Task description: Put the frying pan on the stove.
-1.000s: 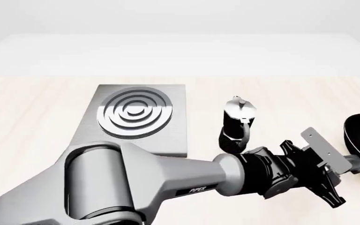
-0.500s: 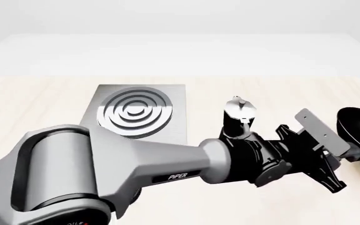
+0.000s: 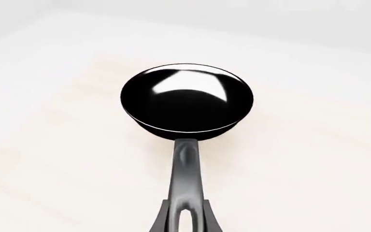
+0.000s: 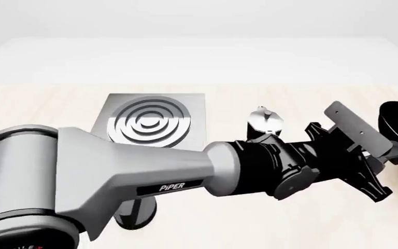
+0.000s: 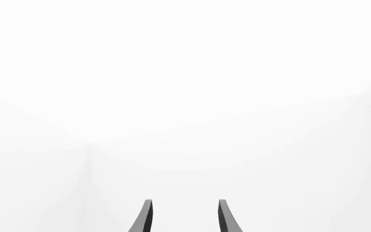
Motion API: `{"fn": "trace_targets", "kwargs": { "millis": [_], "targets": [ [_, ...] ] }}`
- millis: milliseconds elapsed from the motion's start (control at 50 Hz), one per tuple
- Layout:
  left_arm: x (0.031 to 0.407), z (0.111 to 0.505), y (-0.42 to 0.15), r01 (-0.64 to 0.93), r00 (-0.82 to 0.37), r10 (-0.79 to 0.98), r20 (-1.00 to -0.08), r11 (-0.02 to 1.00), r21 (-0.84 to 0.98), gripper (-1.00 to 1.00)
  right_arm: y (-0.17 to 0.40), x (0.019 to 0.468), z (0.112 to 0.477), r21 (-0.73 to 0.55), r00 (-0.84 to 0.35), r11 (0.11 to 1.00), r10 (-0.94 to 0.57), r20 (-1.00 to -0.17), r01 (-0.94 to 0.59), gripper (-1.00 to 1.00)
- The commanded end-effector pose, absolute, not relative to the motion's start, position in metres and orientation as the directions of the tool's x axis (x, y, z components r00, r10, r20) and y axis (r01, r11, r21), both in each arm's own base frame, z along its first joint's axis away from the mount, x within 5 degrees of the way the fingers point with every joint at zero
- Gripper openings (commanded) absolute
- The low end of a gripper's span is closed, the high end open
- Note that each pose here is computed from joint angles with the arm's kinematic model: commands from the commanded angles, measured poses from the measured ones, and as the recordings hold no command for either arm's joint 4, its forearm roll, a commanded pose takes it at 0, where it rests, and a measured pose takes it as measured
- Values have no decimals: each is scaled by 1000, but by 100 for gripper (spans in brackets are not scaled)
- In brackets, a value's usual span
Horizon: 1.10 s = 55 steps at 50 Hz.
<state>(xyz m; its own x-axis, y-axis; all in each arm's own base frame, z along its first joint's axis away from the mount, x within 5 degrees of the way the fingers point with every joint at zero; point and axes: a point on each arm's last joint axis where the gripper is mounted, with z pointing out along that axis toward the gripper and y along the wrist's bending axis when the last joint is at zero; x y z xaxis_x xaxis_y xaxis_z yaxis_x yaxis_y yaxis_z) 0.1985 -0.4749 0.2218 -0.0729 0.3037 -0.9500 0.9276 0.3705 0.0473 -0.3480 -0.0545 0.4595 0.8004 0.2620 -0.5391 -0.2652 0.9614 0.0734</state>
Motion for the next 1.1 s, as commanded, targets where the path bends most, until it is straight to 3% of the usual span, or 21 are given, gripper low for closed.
{"fn": "trace_targets", "kwargs": {
  "millis": [20, 1100],
  "targets": [
    [201, 260, -466, 922, -25, 221, -975, 383, 63, -100, -55, -348, 460, 73, 800, 961, 261, -540, -265, 100],
    [238, 332, -399, 857, 60, 87, -994, 506, 96, -100, -57, -346, 460, 66, 799, 964, 252, -547, -259, 100]
  ]
}}
